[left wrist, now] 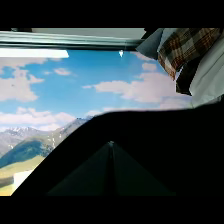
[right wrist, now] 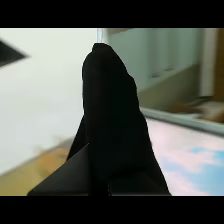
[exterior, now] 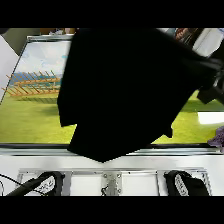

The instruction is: Fold the clothes and pants, and hang the long-sleeved shirts on hangers.

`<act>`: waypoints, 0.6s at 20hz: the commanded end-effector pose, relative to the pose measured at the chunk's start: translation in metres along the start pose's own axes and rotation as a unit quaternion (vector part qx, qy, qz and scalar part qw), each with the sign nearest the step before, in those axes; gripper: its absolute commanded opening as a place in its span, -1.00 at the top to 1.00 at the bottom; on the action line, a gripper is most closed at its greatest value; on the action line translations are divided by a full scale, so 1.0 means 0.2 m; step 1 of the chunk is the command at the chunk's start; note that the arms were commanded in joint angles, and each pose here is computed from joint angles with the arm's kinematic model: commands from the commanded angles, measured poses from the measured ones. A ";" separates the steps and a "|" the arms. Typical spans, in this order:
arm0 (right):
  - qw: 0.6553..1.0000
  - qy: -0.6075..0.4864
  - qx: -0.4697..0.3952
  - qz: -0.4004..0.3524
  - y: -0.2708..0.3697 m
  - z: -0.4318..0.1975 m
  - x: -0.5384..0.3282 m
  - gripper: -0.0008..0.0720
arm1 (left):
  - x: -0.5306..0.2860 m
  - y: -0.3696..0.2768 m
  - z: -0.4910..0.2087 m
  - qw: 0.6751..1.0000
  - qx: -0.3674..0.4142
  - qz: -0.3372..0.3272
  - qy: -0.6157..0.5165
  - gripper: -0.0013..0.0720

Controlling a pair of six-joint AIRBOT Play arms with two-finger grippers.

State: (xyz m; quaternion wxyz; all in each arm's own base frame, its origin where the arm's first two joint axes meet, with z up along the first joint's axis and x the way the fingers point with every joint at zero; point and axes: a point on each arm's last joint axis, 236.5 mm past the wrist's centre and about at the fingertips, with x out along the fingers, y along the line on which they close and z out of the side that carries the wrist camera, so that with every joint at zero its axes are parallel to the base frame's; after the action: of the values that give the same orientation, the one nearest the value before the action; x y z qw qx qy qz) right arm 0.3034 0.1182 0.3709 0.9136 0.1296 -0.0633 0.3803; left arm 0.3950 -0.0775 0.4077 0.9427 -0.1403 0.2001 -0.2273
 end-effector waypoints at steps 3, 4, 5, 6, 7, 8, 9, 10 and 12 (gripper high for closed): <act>0.929 -0.004 -0.212 -0.302 -0.41 0.28 -0.43 0.93 | -0.02 -0.11 0.01 1.000 0.024 -0.019 -0.007 0.91; 0.901 -0.018 -0.246 -0.357 -0.44 0.38 -0.55 0.93 | 0.00 -0.13 0.00 0.999 0.025 -0.026 -0.003 0.91; 0.872 -0.035 -0.274 -0.405 -0.45 0.47 -0.66 0.93 | 0.03 -0.15 -0.02 0.999 0.025 -0.034 0.003 0.91; 0.840 -0.056 -0.298 -0.451 -0.45 0.56 -0.77 0.93 | 0.06 -0.17 -0.04 0.999 0.026 -0.041 0.009 0.91; 0.812 -0.077 -0.313 -0.487 -0.45 0.65 -0.87 0.93 | 0.08 -0.18 -0.05 0.998 0.026 -0.047 0.016 0.91; 0.785 -0.094 -0.325 -0.519 -0.44 0.71 -0.96 0.93 | 0.11 -0.19 -0.07 0.998 0.029 -0.053 0.023 0.91; 0.761 -0.104 -0.335 -0.546 -0.44 0.76 -1.04 0.93 | 0.15 -0.20 -0.09 0.997 0.028 -0.058 0.030 0.91; 0.741 -0.113 -0.339 -0.569 -0.45 0.79 -1.11 0.93 | 0.18 -0.21 -0.10 0.997 0.027 -0.063 0.037 0.91; 0.708 -0.127 -0.339 -0.606 -0.48 0.85 -1.24 0.93 | 0.23 -0.23 -0.14 0.996 0.025 -0.072 0.048 0.91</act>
State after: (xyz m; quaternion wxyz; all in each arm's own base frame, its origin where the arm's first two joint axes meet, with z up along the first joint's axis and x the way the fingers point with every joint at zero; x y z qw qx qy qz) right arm 0.2323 -0.1221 0.4454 0.9520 -0.1134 -0.1869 -0.2142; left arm 0.3979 -0.1295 0.3958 0.9242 -0.1203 0.2156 -0.2915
